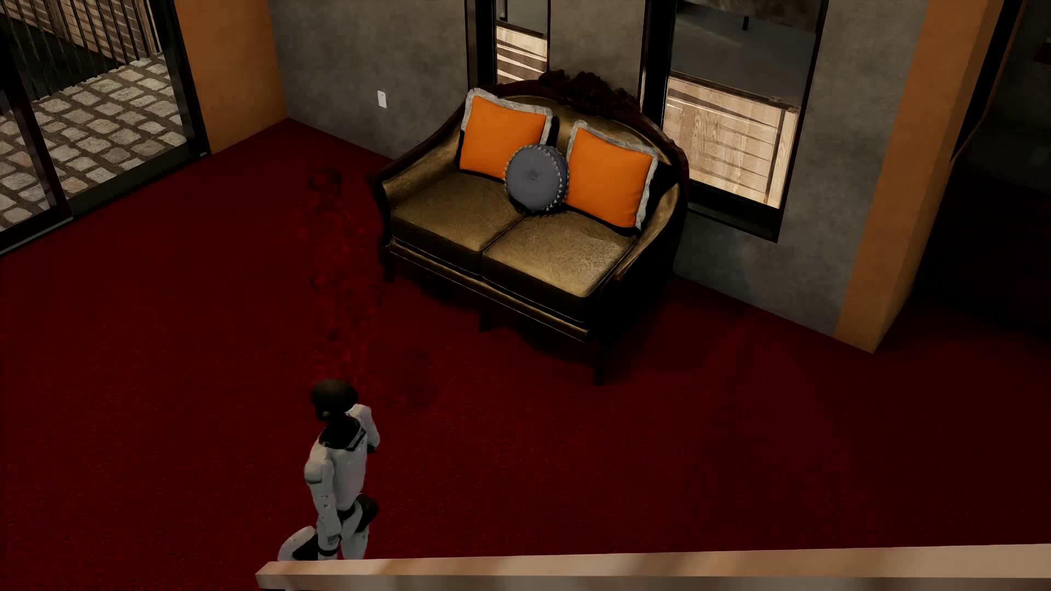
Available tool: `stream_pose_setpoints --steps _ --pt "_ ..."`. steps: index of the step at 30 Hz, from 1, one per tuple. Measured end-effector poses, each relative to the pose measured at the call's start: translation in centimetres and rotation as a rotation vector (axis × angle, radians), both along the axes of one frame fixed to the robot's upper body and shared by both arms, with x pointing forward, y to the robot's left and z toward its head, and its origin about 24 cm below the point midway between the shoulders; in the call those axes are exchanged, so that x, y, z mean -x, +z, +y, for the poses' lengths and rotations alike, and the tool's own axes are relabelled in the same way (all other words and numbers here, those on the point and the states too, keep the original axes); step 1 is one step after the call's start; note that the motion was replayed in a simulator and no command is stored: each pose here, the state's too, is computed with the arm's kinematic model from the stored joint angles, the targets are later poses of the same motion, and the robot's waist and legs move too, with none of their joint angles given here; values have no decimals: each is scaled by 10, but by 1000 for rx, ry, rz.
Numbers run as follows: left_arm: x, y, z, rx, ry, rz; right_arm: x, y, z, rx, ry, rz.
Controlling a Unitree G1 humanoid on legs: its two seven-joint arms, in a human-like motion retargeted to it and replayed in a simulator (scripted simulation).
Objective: Move towards the sofa
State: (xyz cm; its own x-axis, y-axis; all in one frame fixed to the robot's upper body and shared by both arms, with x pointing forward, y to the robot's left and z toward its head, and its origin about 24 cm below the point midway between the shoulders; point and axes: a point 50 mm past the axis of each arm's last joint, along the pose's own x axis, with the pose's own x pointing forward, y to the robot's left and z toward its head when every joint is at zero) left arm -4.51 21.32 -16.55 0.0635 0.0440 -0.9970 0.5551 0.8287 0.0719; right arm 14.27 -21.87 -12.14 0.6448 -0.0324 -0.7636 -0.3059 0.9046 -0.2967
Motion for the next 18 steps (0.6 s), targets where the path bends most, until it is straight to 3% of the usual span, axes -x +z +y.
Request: stream_pose_setpoints --steps 3,5,8,11,13,18 --pt "9 2 -7 29 -39 15 -21 16 3 -22 0 -105" --pt "1 1 1 5 -27 2 -5 11 6 -44 -34 -78" --pt "-22 2 31 -94 2 -27 70 -30 33 -88 -38 210" --pt "-83 7 46 -127 20 -182 131 -50 59 -46 235 475" --pt "-126 16 41 -97 -13 -316 147 -50 50 -21 255 520" --pt "-217 61 48 -62 64 -677 163 -41 13 1 1 510"
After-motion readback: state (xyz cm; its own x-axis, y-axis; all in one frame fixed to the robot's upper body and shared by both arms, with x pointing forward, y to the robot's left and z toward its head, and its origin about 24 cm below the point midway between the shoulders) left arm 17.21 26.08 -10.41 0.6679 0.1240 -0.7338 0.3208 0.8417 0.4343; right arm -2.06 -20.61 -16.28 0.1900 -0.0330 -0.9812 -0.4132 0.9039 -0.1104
